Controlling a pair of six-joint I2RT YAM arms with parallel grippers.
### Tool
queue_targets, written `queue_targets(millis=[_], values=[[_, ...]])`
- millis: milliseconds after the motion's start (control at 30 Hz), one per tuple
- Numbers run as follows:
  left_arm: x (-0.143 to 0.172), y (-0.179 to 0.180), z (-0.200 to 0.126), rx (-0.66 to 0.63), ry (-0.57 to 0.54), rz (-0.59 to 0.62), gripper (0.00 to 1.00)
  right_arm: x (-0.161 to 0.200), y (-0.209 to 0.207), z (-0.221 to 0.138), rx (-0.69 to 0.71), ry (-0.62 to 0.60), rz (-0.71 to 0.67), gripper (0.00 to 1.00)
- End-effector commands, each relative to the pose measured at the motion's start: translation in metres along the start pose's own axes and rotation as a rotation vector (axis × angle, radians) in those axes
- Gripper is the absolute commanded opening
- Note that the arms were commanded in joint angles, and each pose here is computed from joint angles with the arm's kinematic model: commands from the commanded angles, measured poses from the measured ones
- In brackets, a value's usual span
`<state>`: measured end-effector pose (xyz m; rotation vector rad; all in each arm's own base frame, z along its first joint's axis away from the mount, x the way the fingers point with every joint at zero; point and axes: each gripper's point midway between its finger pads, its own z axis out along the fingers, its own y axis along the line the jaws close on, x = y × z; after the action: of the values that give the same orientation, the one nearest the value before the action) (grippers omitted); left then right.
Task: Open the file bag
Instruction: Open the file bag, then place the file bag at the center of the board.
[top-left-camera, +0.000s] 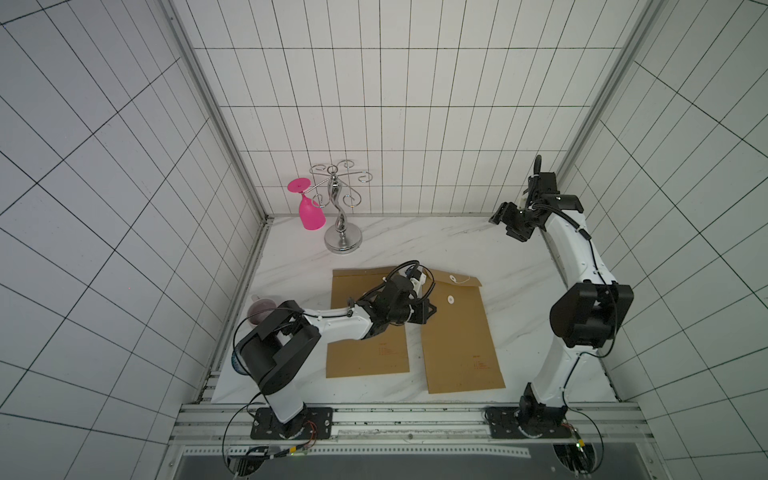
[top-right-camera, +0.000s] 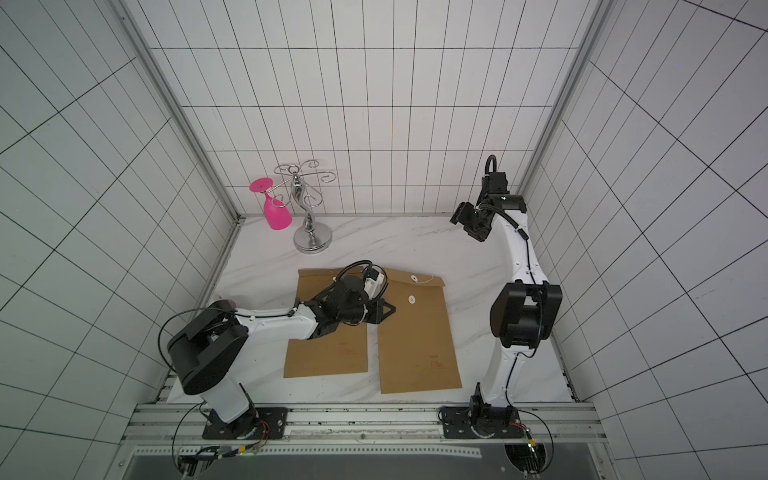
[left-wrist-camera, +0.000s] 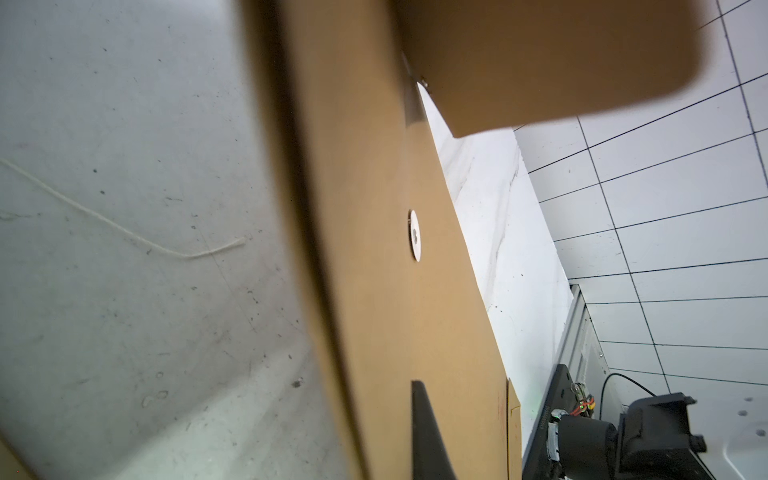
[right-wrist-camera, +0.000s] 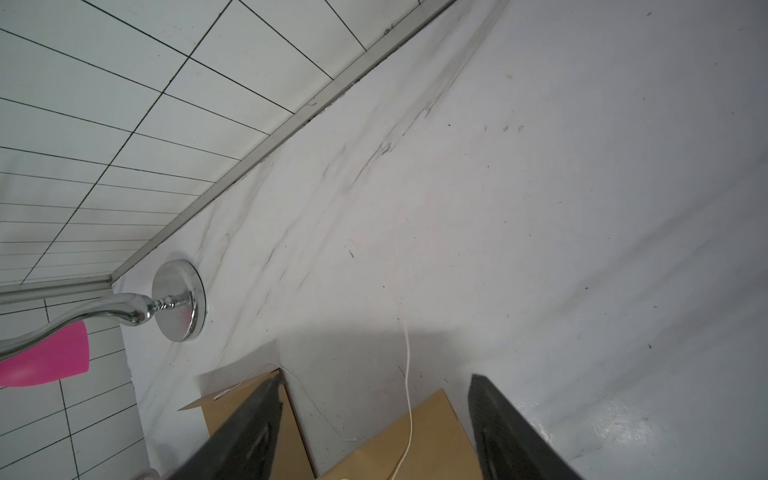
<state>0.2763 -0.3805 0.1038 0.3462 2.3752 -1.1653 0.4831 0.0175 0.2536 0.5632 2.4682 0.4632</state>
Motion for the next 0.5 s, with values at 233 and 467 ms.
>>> queue_targets(millis=[233, 467], values=[[-0.009, 0.020, 0.016, -0.080, 0.020, 0.011, 0.00, 0.100, -0.032, -0.078, 0.099, -0.041, -0.133, 0.88], [-0.012, 0.038, 0.018, -0.150, 0.036, 0.027, 0.55, 0.223, -0.047, -0.030, 0.075, 0.161, -0.220, 0.83]])
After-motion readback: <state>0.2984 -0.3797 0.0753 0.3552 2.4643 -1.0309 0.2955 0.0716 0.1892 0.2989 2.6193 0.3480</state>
